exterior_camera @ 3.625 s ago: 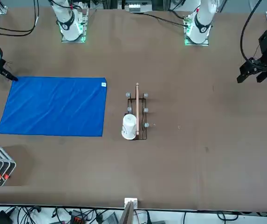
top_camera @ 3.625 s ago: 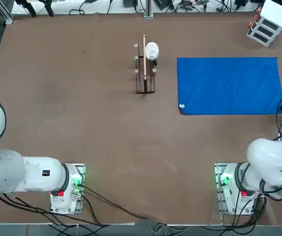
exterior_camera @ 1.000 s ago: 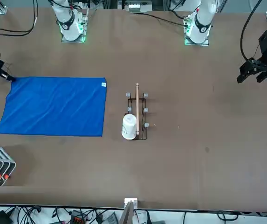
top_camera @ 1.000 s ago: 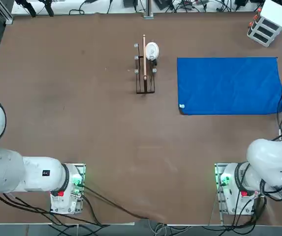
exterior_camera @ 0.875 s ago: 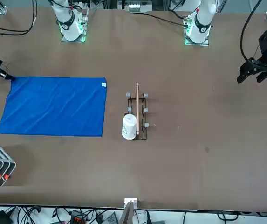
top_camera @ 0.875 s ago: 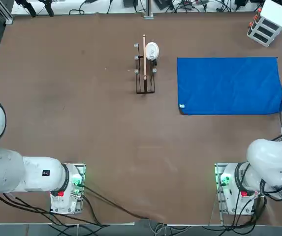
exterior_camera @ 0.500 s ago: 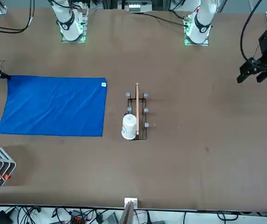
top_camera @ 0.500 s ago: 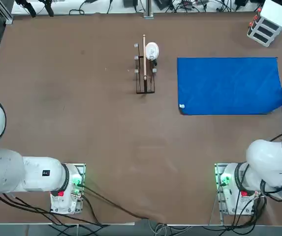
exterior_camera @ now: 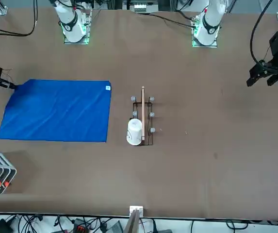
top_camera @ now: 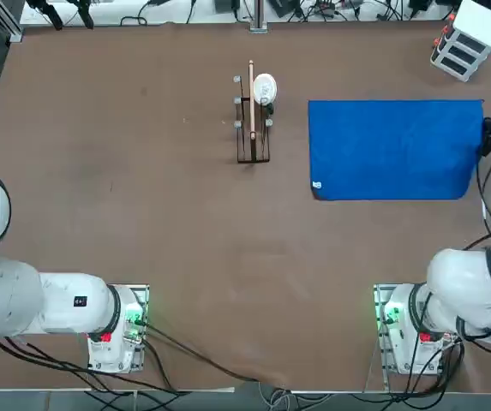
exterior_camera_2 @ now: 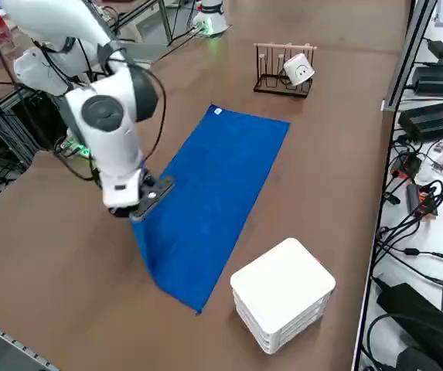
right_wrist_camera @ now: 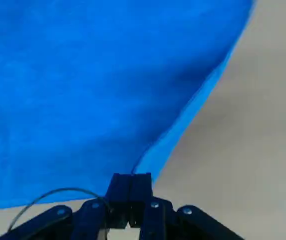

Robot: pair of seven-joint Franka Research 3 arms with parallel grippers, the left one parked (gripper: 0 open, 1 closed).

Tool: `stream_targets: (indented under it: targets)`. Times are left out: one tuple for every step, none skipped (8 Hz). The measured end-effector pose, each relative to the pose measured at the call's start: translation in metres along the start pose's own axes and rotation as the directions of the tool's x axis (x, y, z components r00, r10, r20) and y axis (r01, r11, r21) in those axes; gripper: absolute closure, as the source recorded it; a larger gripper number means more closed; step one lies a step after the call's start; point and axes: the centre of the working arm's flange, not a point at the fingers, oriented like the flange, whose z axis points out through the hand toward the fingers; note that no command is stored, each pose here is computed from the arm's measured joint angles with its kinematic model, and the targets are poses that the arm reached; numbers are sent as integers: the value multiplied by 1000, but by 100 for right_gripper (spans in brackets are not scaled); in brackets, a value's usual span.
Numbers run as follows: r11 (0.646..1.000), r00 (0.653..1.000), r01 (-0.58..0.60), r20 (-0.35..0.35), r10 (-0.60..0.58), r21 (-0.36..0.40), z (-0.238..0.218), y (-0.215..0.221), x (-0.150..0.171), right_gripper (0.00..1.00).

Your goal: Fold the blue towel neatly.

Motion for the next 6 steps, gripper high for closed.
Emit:
stream_targets:
  targets:
    - [999,999,35,32,-35,-4,1,-29,5,99]
    - [998,996,70,64,-69,-9,3,-59,9,99]
    - [994,990,104,96,-102,-17,4,-90,11,99]
    - [989,983,142,123,-138,-27,2,-121,12,99]
    - [984,976,173,144,-166,-37,0,-149,11,99]
    - [982,972,184,157,-173,-54,0,-178,10,99]
